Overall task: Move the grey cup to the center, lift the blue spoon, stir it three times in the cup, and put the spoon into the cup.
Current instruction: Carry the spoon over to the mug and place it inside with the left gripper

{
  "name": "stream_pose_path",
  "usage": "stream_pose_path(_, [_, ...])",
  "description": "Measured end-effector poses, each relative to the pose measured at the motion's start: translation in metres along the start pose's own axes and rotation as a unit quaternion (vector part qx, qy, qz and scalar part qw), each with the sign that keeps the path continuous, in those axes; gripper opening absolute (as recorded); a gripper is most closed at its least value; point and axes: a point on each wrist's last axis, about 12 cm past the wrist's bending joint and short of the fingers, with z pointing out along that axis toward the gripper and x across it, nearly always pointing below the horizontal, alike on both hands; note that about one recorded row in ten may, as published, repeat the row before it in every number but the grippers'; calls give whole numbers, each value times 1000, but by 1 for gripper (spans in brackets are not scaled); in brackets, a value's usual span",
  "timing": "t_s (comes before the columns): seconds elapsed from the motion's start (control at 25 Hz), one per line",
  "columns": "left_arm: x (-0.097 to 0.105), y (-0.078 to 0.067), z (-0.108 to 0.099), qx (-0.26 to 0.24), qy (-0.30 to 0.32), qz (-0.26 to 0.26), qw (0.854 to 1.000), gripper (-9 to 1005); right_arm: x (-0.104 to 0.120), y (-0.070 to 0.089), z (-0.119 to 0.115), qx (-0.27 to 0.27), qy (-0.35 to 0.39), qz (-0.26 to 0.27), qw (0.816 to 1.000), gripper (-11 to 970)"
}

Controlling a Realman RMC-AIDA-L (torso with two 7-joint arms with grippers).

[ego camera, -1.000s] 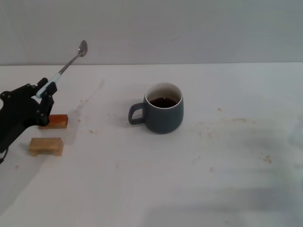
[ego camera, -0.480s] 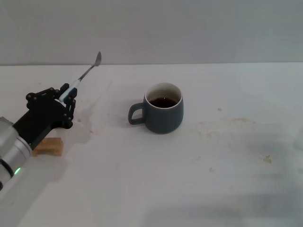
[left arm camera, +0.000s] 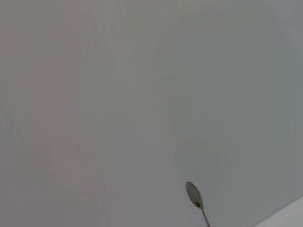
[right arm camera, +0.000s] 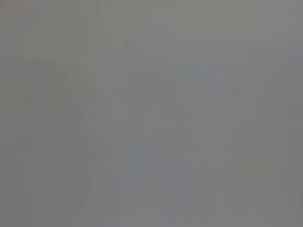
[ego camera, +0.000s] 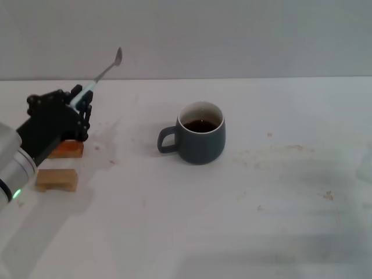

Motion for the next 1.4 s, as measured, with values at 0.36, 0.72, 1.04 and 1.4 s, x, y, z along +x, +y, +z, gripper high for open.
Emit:
stream_pose_path(0.36, [-44,1,1,25,6,17,1000,143,0,-1,1,5,-1,2,1000,-1])
stream_pose_path(0.72, [-74,-15,13,46,59,74,994,143,2,-11,-5,32,3,0,999,-1])
stream_pose_path(1.04, [-95,-26,20,53,74,110,990,142,3,-37,-21,83,2,-14,996,-1])
stream_pose_path(1.4, [-111,-31,22,64,67,138,986,142,3,-47,-24,107,4,-21,994,-1])
